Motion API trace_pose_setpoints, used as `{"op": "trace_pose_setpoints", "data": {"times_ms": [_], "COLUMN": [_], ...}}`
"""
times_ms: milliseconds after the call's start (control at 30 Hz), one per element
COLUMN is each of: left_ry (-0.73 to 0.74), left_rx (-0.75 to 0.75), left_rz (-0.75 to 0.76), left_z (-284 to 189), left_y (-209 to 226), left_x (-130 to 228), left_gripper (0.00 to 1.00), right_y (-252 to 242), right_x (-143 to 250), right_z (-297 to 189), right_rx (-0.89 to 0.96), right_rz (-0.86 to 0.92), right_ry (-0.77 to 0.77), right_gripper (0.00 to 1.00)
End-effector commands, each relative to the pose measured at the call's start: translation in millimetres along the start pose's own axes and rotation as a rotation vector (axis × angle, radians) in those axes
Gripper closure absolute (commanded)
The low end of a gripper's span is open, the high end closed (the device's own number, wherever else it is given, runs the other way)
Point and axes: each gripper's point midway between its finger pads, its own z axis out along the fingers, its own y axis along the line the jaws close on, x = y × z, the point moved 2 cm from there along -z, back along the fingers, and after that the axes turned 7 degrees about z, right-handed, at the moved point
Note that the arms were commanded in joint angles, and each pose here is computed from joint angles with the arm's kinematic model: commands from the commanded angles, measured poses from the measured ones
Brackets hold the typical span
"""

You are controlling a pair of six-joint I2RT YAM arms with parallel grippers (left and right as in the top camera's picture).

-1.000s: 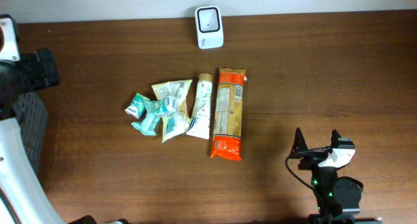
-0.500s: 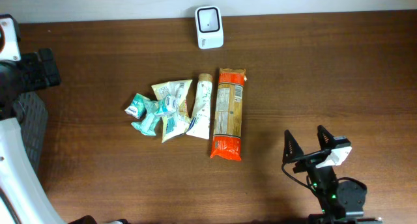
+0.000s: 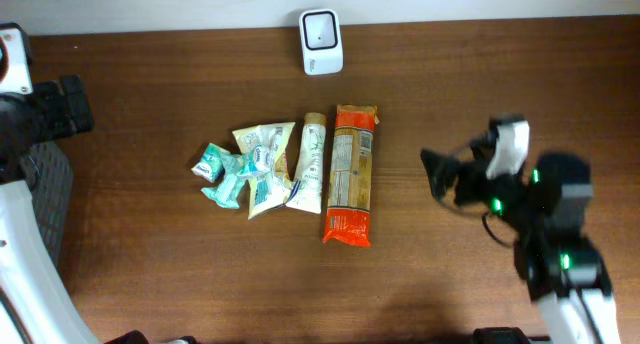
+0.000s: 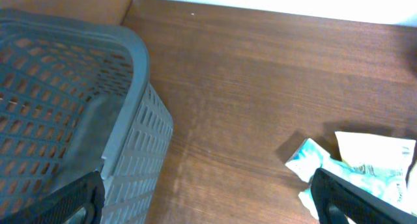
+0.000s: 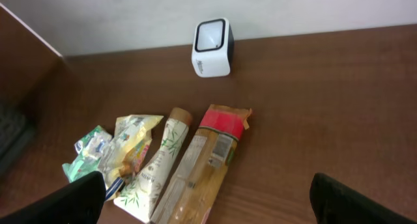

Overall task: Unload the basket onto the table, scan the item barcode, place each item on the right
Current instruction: 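Retract the left gripper and reach the right gripper to the snack package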

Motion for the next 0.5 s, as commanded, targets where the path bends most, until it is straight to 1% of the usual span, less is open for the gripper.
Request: {"op": "trace_pose_setpoints", "data": {"times_ms": [0,67,100,133,200,233,267,300,333,467], "left_ry": [-0.002,-0.003,-0.003,-0.003,-0.003,-0.003,-0.003,-0.003,-0.003,-0.003], "left_rx": [0.005,0.005,0.005,0.005,0.005,0.005,0.005,0.005,0.005,0.005], "left_rz": [0.011,0.011,0.011,0.011,0.010,0.011,0.011,0.011,0.011,0.011], "left_z": [0,0,0,0,0,0,0,0,0,0], "left_y": [1,1,1,1,1,1,1,1,1,1], "left_x": [0,0,0,0,0,0,0,0,0,0], "left_gripper": [0.01,0.01,0.01,0.01,0.01,0.01,0.01,0.01,0.01,0.01], "right_y": [10,3,2,-3,-7,-9,-13,-16,-20,-18], "right_x": [-16,-10,-6,-3,14,23,37,48,71,123], "right_z": [24,43,56,65,82,91,101,108,120,140], "right_rx": [-0.093,-0.097,-0.134,-0.137,-0.169,-0.191,-0.182,-0.175,-0.162,-0.142], "right_rz": [0.046,0.120,0.153,0.178,0.295,0.317,0.342,0.364,0.404,0.466], "right_ry": [0.148,0.268,0.317,0.333,0.416,0.455,0.505,0.546,0.629,0.806], "right_gripper": [0.01,0.01,0.01,0.01,0.02,0.01,0.02,0.07,0.09,0.10]}}
